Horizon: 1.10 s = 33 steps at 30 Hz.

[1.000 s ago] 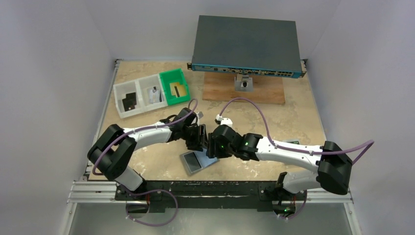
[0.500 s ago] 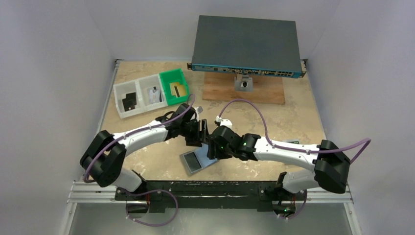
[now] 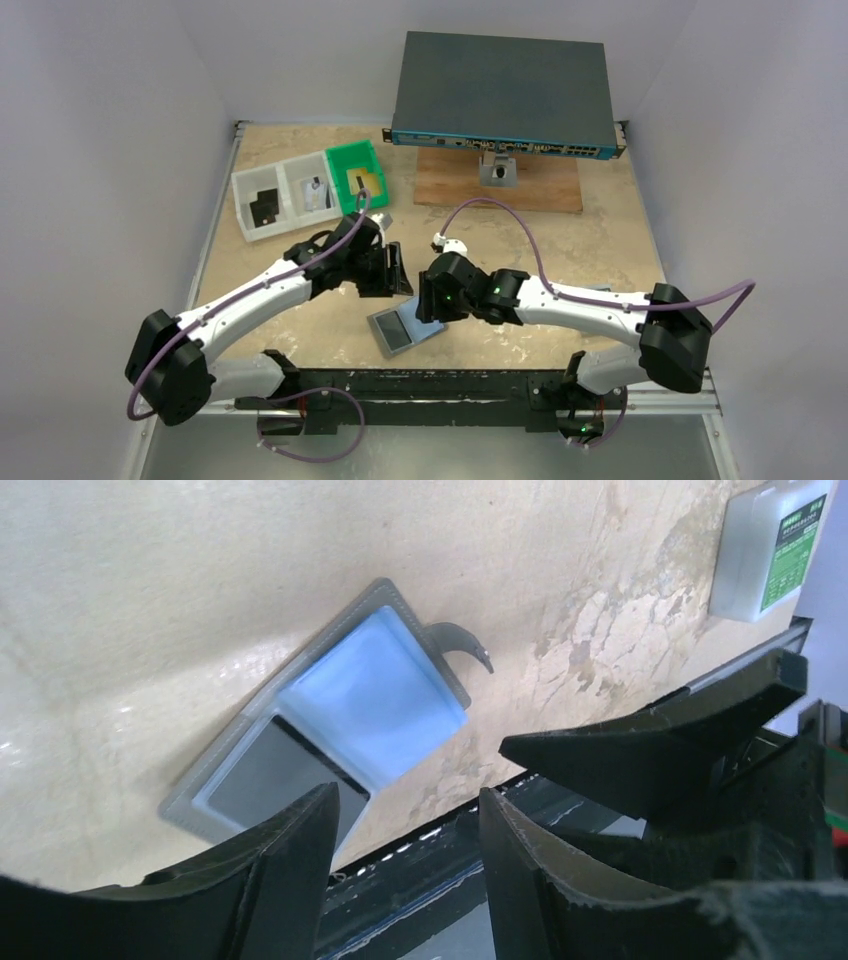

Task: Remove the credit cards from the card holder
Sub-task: Remove the credit card from the card holder.

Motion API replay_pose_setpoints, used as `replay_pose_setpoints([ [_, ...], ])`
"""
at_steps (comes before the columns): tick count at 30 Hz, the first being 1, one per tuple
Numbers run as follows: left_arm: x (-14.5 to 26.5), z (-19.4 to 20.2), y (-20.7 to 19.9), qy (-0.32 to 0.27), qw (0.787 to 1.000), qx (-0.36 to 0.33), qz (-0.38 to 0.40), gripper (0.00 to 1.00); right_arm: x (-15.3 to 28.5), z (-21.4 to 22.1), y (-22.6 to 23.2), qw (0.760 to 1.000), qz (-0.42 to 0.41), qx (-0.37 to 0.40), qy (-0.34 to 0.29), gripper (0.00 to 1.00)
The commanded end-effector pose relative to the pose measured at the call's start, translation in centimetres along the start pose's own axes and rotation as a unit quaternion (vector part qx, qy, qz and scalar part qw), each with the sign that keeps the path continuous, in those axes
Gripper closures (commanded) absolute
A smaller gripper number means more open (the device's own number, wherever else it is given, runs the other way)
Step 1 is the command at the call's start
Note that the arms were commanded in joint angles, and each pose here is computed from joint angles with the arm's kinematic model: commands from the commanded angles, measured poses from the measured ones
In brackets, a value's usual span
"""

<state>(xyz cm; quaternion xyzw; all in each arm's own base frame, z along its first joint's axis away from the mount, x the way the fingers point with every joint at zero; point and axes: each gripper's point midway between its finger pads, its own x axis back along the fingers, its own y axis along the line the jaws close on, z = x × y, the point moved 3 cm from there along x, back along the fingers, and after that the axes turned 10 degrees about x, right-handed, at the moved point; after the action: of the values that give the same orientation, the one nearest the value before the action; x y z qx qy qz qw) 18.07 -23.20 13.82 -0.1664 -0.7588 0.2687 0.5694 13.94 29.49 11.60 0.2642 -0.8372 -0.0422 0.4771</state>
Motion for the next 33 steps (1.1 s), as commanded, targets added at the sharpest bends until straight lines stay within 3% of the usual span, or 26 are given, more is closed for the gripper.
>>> replay_pose_setpoints([
  [1,1.9,0.4,2.2,-0.025,0.999,0.001,-0.048,0.49,-0.2,-2.0,1.7,0.999,-0.025,0.016,-0.020,0.52],
  [7,2.6,2.3,4.5,-0.019,0.997,0.024,-0.066,0.64,-1.4,-1.5,2.7,0.999,-0.048,0.025,-0.002,0.52],
  [14,1.7,4.3,6.8,-0.002,0.996,0.044,-0.072,0.92,-3.4,-1.0,4.0,0.996,-0.073,0.035,0.023,0.55],
  [24,-0.8,4.3,6.3,0.018,0.997,0.052,-0.049,0.99,-5.9,0.3,5.0,0.992,-0.102,0.042,0.063,0.56],
  [33,-2.4,4.6,8.9,0.030,0.990,0.059,-0.121,1.00,-7.6,2.2,4.6,0.990,-0.105,0.020,0.088,0.57],
])
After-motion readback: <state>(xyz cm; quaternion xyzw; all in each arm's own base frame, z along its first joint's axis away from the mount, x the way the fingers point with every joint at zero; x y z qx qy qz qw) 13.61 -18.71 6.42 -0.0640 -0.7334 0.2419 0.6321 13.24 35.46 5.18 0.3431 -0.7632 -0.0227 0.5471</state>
